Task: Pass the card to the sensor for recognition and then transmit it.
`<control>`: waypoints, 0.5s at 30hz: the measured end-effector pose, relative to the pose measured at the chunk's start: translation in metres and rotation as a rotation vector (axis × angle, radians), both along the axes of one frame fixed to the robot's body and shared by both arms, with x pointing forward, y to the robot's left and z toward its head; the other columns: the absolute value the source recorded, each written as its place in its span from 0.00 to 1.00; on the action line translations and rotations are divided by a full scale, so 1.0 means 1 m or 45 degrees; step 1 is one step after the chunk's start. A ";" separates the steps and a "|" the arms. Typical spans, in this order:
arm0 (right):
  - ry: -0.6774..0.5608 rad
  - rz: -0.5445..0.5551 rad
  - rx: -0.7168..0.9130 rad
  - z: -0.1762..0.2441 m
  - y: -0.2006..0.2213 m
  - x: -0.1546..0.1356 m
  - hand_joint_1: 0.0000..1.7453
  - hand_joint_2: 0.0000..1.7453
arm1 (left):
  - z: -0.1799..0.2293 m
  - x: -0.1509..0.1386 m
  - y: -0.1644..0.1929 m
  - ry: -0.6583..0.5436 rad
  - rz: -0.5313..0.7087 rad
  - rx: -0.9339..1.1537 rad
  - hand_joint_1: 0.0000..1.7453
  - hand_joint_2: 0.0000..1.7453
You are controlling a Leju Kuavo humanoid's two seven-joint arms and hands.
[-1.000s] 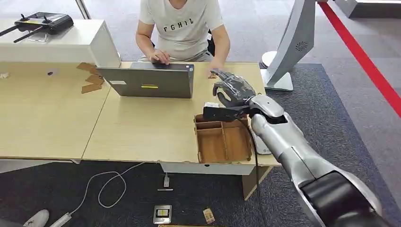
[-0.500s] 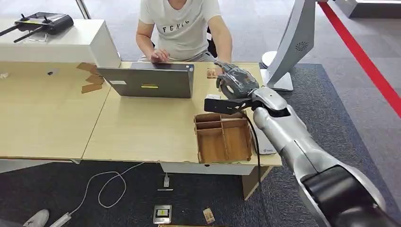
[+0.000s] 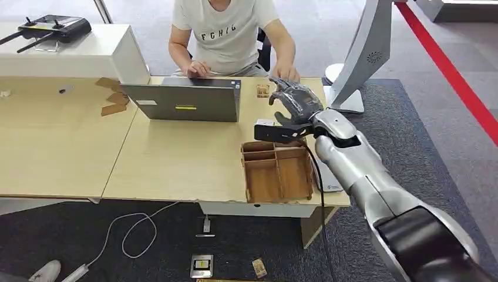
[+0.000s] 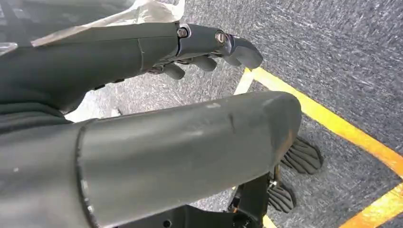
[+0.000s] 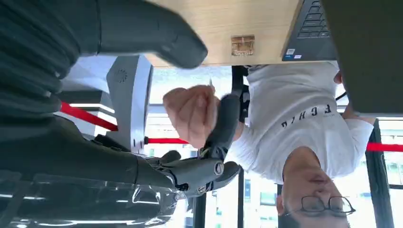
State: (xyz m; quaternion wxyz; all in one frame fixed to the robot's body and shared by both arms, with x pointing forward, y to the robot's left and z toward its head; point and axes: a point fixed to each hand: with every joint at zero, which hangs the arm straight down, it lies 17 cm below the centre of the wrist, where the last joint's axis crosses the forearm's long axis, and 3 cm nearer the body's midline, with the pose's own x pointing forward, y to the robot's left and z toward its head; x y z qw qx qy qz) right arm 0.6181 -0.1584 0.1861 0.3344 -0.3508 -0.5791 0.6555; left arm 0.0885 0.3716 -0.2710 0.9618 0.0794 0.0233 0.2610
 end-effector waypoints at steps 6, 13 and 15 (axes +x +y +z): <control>-0.023 0.016 -0.043 -0.004 0.000 -0.002 0.00 0.00 | 0.000 -0.001 0.000 0.011 0.013 -0.007 0.00 0.00; -0.056 -0.009 -0.111 -0.003 -0.021 0.003 0.00 0.00 | 0.000 -0.012 0.005 0.081 0.065 0.059 0.00 0.00; -0.062 -0.032 -0.135 -0.001 -0.037 0.006 0.00 0.00 | 0.000 -0.013 0.001 0.092 0.066 0.052 0.00 0.00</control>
